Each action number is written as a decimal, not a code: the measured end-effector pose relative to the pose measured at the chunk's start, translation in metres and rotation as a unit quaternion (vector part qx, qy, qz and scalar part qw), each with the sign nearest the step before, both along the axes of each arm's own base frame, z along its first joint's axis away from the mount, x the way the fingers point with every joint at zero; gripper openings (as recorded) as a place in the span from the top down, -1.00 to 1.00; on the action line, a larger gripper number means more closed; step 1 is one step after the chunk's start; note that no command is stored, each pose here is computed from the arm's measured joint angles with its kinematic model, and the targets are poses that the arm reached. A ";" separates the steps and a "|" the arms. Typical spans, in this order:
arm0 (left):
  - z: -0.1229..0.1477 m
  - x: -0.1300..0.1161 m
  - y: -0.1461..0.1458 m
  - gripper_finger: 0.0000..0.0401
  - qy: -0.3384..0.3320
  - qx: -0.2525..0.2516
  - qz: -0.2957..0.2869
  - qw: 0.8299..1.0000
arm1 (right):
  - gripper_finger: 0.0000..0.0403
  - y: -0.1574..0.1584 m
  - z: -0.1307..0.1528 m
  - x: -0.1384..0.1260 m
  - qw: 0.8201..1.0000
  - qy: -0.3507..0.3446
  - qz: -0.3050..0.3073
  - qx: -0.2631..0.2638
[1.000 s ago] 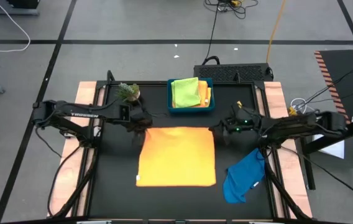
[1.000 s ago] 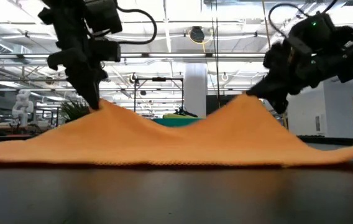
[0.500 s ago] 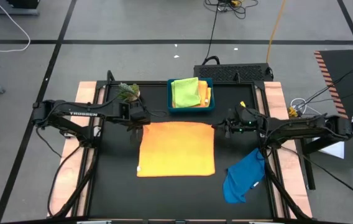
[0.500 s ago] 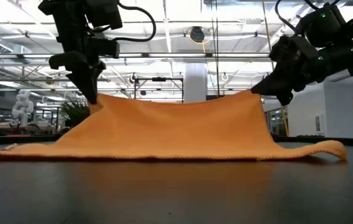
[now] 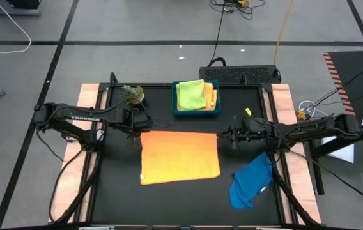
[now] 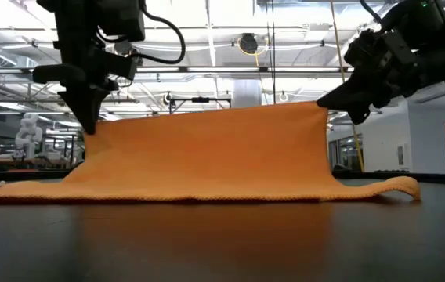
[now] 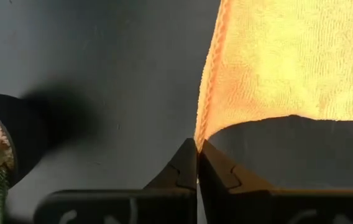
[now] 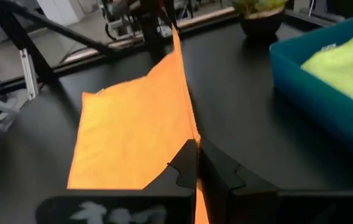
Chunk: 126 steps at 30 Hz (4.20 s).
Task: Fold microfiber towels
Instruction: Fold the orange microfiber cloth
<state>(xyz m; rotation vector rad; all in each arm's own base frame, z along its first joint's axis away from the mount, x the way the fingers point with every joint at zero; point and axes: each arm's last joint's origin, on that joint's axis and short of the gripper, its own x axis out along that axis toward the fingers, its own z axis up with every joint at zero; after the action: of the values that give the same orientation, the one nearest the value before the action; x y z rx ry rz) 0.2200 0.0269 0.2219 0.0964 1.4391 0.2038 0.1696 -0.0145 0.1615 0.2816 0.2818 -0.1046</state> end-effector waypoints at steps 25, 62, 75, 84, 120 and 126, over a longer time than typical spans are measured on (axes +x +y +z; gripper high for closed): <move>0.032 0.013 -0.019 0.98 -0.043 0.058 -0.021 0.997 | 1.00 0.012 0.011 0.007 0.998 0.008 0.020 -0.057; -0.036 0.016 -0.082 0.92 0.052 -0.028 -0.039 0.998 | 1.00 0.082 -0.040 0.026 0.985 0.081 0.152 0.013; -0.038 0.016 -0.083 0.60 0.050 -0.043 -0.013 0.998 | 0.79 0.090 -0.045 0.029 0.976 0.070 0.201 0.041; -0.027 0.012 -0.081 0.18 0.079 -0.020 0.015 0.997 | 0.41 0.088 -0.043 0.029 0.977 0.066 0.197 0.046; -0.061 0.021 0.008 0.15 -0.071 -0.033 0.090 0.993 | 0.42 0.064 -0.061 0.069 0.984 0.145 0.080 -0.059; -0.065 0.011 0.016 0.15 -0.021 0.041 0.153 0.987 | 0.50 0.061 -0.076 0.078 0.979 0.183 0.076 -0.057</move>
<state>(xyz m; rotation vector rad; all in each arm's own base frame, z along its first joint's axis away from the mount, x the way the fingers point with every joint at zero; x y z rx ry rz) 0.2310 0.0426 0.1566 -0.0628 1.3980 0.5148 0.2472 0.0463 0.0850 0.1242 0.6596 -0.0206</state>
